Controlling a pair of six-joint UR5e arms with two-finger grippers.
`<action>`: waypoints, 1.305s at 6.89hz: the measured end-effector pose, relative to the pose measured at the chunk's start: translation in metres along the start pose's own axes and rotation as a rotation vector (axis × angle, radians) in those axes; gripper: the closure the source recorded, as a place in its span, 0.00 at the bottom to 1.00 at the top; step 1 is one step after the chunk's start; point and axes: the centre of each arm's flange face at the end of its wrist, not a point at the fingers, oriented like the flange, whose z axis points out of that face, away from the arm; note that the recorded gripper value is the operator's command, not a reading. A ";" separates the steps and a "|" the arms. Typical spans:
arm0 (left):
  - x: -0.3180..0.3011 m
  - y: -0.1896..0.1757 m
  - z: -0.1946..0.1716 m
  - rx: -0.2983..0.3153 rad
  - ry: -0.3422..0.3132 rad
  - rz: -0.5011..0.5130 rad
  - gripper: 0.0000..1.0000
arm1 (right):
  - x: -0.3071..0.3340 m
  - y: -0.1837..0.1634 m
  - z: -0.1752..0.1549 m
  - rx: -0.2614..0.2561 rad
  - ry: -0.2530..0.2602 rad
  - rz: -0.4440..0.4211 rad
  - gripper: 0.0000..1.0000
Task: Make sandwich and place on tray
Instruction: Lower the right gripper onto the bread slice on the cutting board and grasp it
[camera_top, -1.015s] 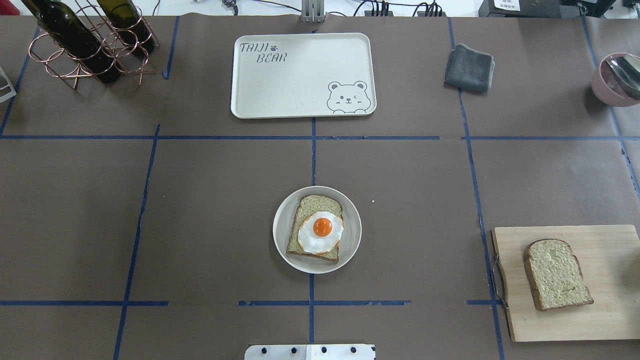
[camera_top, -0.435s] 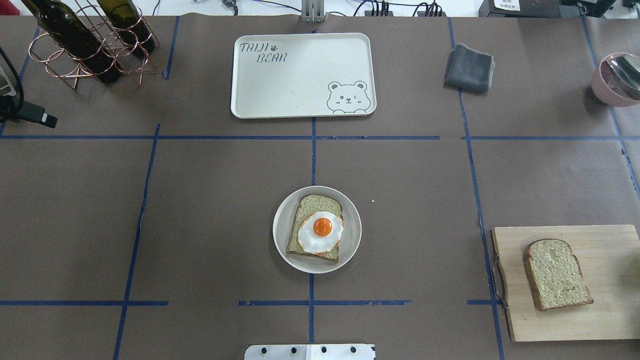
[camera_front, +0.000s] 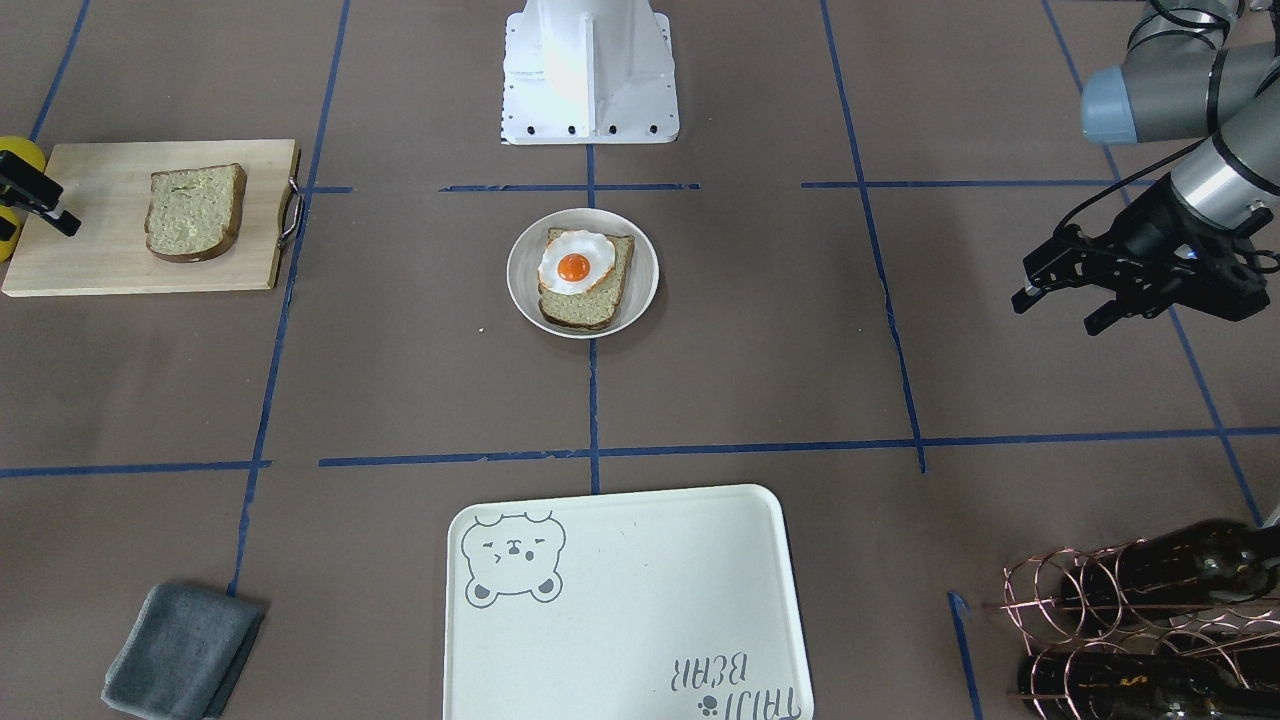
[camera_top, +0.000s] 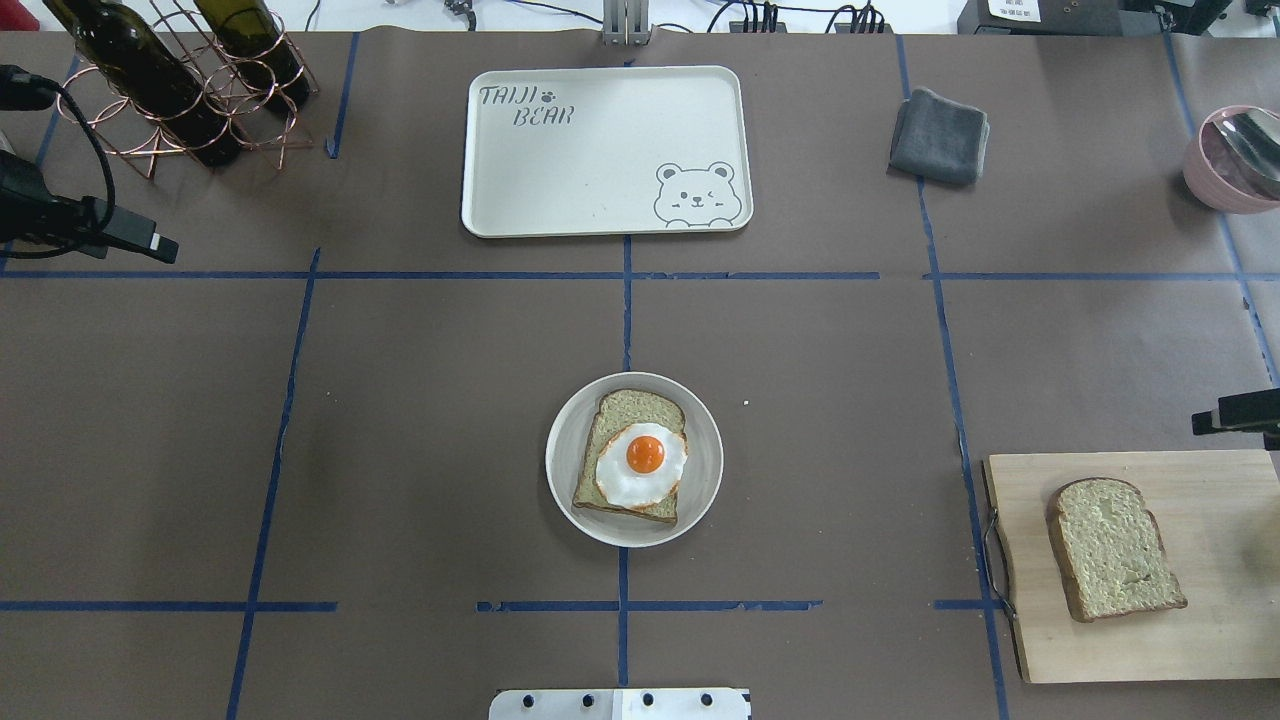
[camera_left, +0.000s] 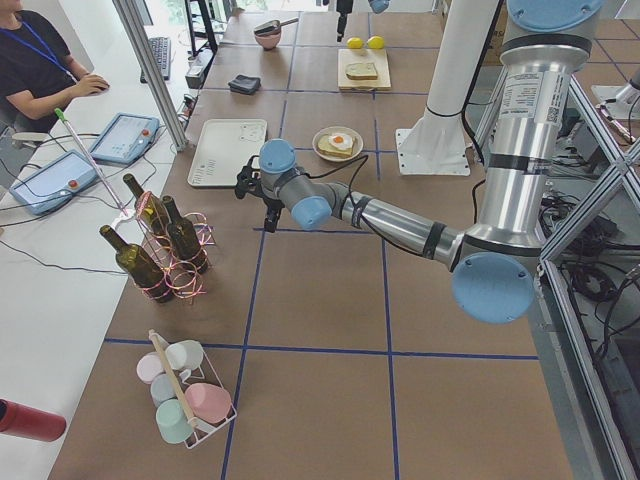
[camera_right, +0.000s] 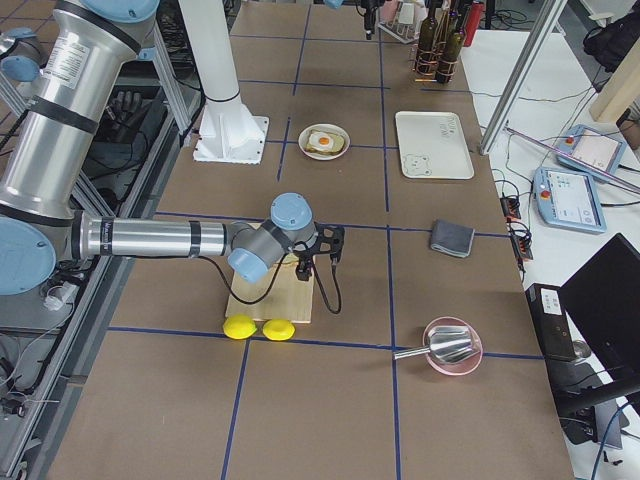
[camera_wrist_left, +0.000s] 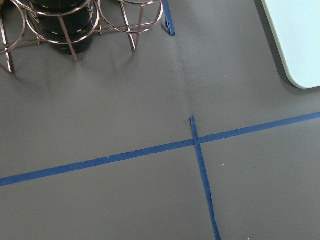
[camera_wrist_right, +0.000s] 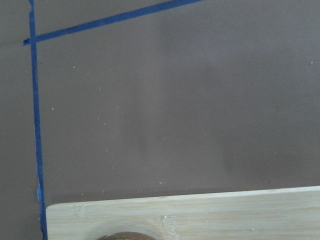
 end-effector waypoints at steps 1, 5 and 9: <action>0.007 -0.001 0.003 -0.003 0.007 -0.006 0.00 | -0.003 0.015 0.019 0.003 -0.016 0.000 0.01; 0.025 -0.002 0.013 -0.018 0.023 -0.017 0.00 | -0.007 0.060 0.058 -0.094 -0.010 -0.053 0.07; 0.036 -0.001 0.021 -0.032 0.032 -0.026 0.00 | 0.000 0.077 0.065 -0.139 0.013 -0.069 0.54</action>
